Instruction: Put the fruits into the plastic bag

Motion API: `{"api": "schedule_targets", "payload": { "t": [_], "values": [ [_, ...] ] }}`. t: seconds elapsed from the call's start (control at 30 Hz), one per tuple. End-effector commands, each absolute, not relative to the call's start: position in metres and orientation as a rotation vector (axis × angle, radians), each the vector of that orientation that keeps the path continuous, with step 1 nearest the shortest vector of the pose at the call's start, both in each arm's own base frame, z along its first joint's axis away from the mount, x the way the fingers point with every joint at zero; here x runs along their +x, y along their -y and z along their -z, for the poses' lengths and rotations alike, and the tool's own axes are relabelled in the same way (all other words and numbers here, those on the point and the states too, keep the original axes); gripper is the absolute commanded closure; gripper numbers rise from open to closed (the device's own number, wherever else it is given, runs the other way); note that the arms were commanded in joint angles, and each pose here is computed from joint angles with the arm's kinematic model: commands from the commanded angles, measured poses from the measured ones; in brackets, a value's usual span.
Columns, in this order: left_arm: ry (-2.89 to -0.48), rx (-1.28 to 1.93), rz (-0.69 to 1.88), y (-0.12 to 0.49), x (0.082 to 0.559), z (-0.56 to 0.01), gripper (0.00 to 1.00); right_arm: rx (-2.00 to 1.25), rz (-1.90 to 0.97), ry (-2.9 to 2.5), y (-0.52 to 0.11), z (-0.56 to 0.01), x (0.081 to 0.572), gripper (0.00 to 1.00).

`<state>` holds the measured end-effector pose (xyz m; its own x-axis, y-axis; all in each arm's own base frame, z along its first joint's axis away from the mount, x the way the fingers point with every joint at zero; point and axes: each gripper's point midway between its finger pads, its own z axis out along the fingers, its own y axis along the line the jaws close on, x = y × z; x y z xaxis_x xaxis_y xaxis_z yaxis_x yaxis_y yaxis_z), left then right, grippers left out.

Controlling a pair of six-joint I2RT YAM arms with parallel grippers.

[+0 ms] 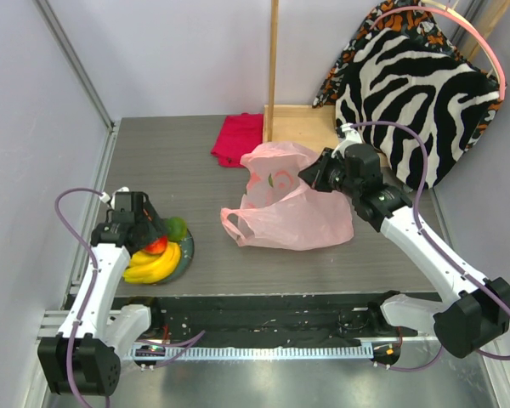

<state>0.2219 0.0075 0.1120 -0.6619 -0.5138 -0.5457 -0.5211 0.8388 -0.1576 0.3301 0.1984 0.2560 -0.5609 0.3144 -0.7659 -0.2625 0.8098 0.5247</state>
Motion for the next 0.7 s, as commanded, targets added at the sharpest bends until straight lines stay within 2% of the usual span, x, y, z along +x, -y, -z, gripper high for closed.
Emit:
{"api": "schedule_targets", "payload": {
  "t": [0.0,0.2,0.33,0.5,0.67],
  "values": [
    [-2.338,-0.746,0.014,-0.009,0.228,-0.13,0.5,0.037,-0.784,-1.948,-0.198,-0.278,0.331,0.99],
    [-2.191,-0.674,0.091,-0.006,0.23,-0.169,0.6,0.025,-0.804,-1.922,-0.199,-0.285,0.329,0.99],
    [-2.064,-0.504,0.278,0.02,0.24,-0.211,0.71,0.01,-0.813,-1.91,-0.199,-0.288,0.326,0.99],
    [-1.856,-0.373,0.619,0.066,0.262,-0.267,0.74,0.001,-0.829,-1.908,-0.201,-0.288,0.324,0.99],
    [-1.781,-0.213,0.738,0.118,0.276,-0.299,0.74,0.002,-0.867,-1.913,-0.206,-0.287,0.321,0.99]
  ]
}}
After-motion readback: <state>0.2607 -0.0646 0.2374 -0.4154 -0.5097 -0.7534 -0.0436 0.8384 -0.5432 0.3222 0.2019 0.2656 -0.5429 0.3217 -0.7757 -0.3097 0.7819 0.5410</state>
